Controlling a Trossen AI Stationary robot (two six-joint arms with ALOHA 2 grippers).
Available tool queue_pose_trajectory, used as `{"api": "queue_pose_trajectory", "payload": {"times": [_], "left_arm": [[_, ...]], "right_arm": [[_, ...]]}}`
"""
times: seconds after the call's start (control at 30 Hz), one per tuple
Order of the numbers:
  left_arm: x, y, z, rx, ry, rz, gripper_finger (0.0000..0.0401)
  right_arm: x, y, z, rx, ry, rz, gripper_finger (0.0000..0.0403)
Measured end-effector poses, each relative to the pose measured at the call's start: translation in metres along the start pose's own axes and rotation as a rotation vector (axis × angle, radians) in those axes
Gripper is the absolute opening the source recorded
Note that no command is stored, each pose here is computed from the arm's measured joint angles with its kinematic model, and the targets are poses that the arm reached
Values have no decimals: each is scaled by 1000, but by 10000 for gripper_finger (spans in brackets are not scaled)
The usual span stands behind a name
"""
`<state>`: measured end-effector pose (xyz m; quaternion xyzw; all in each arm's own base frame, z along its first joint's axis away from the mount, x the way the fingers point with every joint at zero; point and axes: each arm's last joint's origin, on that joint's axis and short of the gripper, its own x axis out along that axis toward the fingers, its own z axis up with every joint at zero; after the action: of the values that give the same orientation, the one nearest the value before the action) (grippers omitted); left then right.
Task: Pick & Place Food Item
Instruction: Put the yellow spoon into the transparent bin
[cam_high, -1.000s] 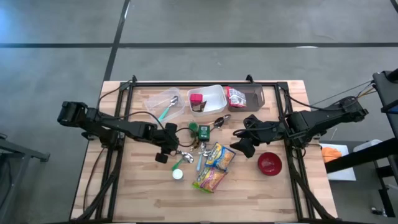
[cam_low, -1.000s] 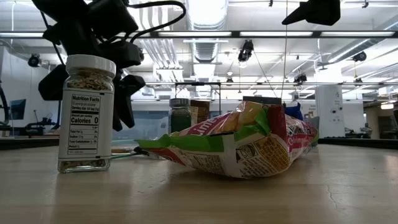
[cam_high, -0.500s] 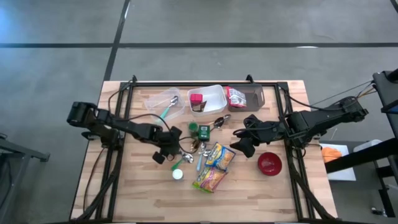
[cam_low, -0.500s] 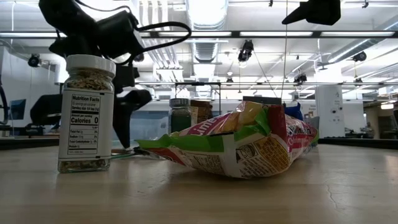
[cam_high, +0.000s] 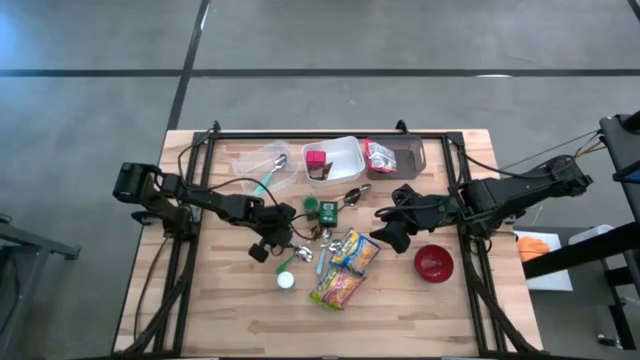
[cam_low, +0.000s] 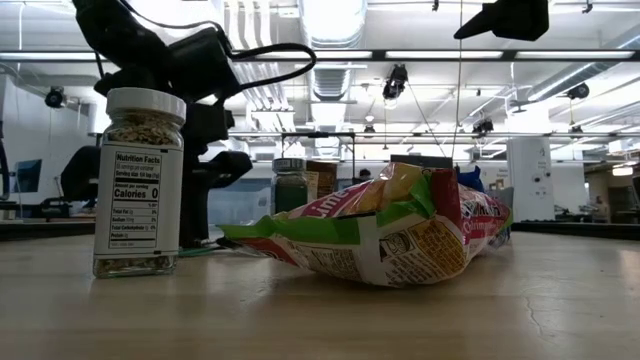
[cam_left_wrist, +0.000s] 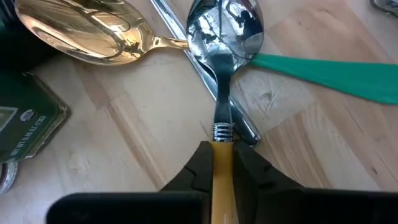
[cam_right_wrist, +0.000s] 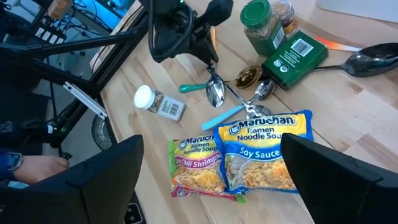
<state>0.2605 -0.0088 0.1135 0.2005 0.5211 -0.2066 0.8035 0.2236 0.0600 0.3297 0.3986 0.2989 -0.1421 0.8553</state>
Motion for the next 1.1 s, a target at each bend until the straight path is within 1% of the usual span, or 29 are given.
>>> {"api": "queue_pose_trajectory", "payload": {"times": [0.3,0.47,0.57,0.77,1.1], "left_arm": [[-1,1,-1,-41,8,0,20],[-7,2,2,-68,4,13,20],[-13,2,3,-70,2,22,20],[-28,1,4,-118,-10,27,20],[-60,0,11,-186,-137,76,20]], "right_arm": [[0,0,0,-1,3,2,375],[0,0,0,-3,3,1,375],[0,0,0,-4,3,1,375],[0,0,0,-9,3,1,375],[0,0,0,-15,2,1,375]]}}
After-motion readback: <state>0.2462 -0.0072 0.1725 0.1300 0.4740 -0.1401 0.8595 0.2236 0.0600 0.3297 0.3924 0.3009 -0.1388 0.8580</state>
